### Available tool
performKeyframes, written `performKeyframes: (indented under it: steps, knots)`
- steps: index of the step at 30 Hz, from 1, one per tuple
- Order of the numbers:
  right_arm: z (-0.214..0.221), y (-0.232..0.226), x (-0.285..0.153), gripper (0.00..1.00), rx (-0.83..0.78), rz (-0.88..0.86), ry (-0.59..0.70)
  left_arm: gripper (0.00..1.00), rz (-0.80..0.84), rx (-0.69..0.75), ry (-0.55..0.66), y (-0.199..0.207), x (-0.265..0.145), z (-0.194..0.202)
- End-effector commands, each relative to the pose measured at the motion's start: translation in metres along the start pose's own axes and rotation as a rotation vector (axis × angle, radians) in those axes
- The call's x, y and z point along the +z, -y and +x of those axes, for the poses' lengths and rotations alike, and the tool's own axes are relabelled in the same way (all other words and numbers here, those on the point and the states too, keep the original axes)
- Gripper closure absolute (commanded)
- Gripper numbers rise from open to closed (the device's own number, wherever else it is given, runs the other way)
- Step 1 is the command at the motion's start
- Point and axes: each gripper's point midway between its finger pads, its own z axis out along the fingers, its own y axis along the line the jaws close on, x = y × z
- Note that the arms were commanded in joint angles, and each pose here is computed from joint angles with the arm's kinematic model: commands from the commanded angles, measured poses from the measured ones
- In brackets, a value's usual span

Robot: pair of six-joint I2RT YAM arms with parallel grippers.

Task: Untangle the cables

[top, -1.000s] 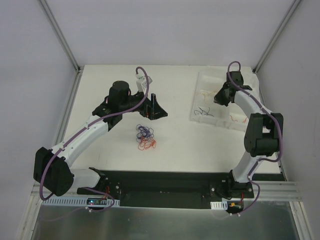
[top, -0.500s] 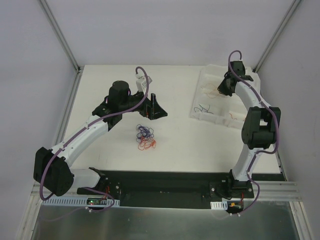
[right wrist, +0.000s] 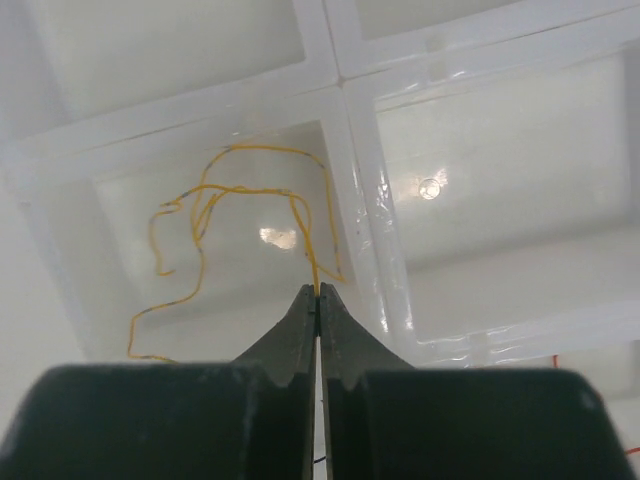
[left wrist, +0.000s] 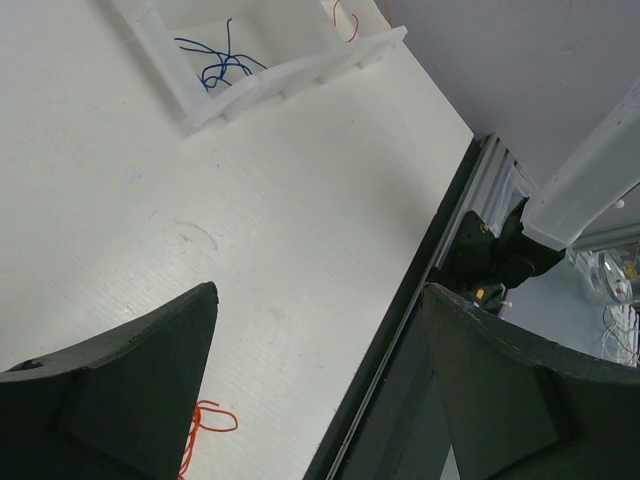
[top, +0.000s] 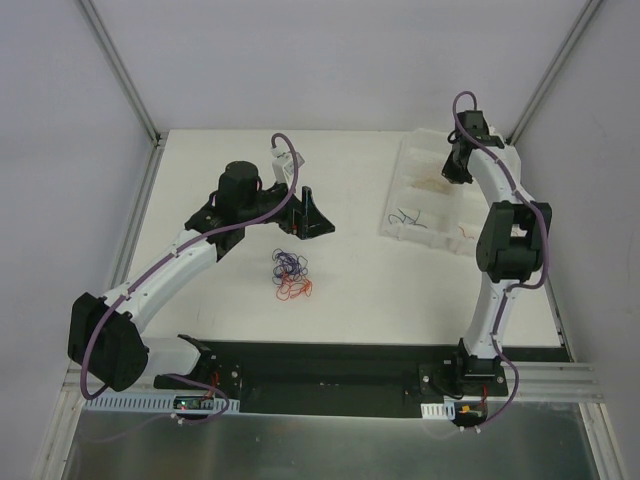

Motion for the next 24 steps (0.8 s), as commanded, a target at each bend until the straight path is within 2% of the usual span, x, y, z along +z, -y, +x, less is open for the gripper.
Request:
performKeyframes:
  steps: [1,6,10,15,20,24]
  knots:
    - [-0.001,0.016,0.007,0.99,-0.165,0.126,0.002,0.18,0.015,0.027,0.032,0.002,-0.002,-0.01]
    - [0.008,0.009,0.021,0.99,-0.301,0.158,0.003,0.18,0.008,0.033,0.035,0.0,-0.002,-0.01]
    - [0.015,0.001,0.032,0.99,-0.346,0.155,-0.014,0.19,-0.026,0.027,0.039,-0.004,-0.003,-0.013]
    - [0.025,-0.004,0.025,0.98,-0.338,0.106,-0.063,0.21,-0.133,-0.144,0.052,-0.016,-0.016,-0.015]
    - [0.018,-0.009,-0.011,0.67,-0.296,0.056,-0.053,0.21,-0.263,-0.3,0.107,-0.052,-0.048,-0.012]
    - [0.001,-0.002,-0.051,0.53,-0.286,0.052,0.013,0.2,-0.415,-0.367,0.073,-0.091,-0.068,0.018]
